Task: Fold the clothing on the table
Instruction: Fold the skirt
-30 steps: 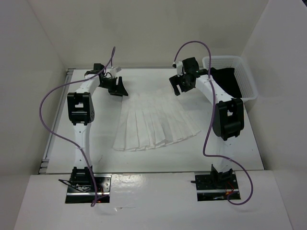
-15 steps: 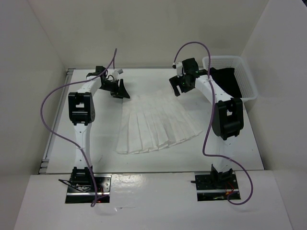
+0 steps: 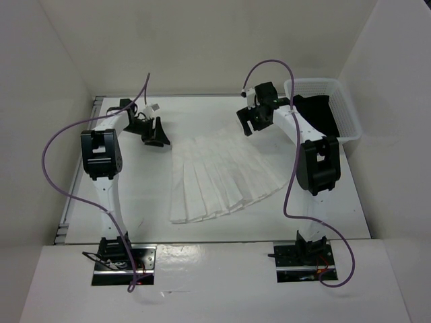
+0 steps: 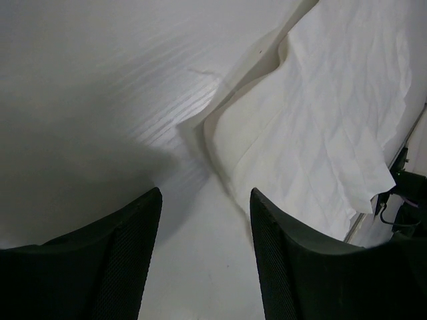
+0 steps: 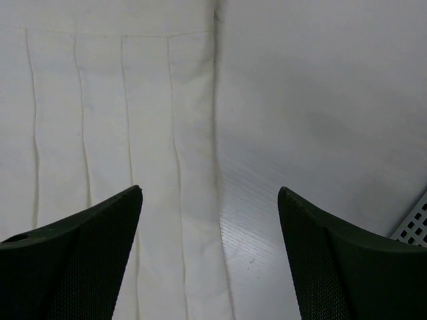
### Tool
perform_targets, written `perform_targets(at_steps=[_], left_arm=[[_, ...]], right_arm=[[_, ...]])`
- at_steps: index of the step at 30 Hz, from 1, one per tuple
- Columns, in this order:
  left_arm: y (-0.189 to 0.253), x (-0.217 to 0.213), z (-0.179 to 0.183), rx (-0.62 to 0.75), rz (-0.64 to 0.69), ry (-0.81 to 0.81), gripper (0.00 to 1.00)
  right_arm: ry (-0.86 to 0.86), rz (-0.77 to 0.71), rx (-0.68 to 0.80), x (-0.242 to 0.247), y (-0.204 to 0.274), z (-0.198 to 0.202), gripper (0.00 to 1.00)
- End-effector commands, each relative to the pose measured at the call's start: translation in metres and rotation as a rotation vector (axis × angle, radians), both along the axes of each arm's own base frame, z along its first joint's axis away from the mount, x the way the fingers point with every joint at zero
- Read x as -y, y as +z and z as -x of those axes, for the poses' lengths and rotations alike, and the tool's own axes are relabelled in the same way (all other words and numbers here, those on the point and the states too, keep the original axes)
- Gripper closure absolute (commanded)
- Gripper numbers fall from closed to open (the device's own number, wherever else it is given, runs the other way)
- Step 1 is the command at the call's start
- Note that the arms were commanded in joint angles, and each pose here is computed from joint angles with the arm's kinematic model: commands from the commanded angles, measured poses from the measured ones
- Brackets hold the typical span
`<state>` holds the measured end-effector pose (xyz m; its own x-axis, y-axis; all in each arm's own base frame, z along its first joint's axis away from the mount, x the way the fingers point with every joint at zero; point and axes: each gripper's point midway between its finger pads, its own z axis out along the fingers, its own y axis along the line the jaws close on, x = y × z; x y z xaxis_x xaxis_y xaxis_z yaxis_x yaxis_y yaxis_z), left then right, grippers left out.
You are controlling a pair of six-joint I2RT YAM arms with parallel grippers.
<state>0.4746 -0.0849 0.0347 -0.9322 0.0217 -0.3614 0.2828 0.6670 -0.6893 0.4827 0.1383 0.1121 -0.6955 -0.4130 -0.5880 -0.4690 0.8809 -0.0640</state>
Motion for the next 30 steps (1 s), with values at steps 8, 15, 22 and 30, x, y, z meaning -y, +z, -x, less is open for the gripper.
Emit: perform_targets(at_steps=[8,15,22,30], left_arm=[[-0.034,-0.016,0.021,-0.11,-0.044,0.095,0.35],[-0.041,0.017,0.026,-0.14,0.019,0.067,0.35],[-0.053,0.028,0.026,-0.155,-0.012,0.091,0.35],[-0.062,0.021,-0.001,-0.109,-0.063,0.117,0.41]], right_arm=[[0.026,-0.051,0.024,-0.011,0.012,-0.009,0.14],[0.013,-0.051,0.034,-0.01,0.017,-0.009,0.14],[0.013,-0.051,0.034,-0.009,0.019,-0.005,0.14],[0.02,-0.043,0.028,-0.008,0.018,-0.003,0.14]])
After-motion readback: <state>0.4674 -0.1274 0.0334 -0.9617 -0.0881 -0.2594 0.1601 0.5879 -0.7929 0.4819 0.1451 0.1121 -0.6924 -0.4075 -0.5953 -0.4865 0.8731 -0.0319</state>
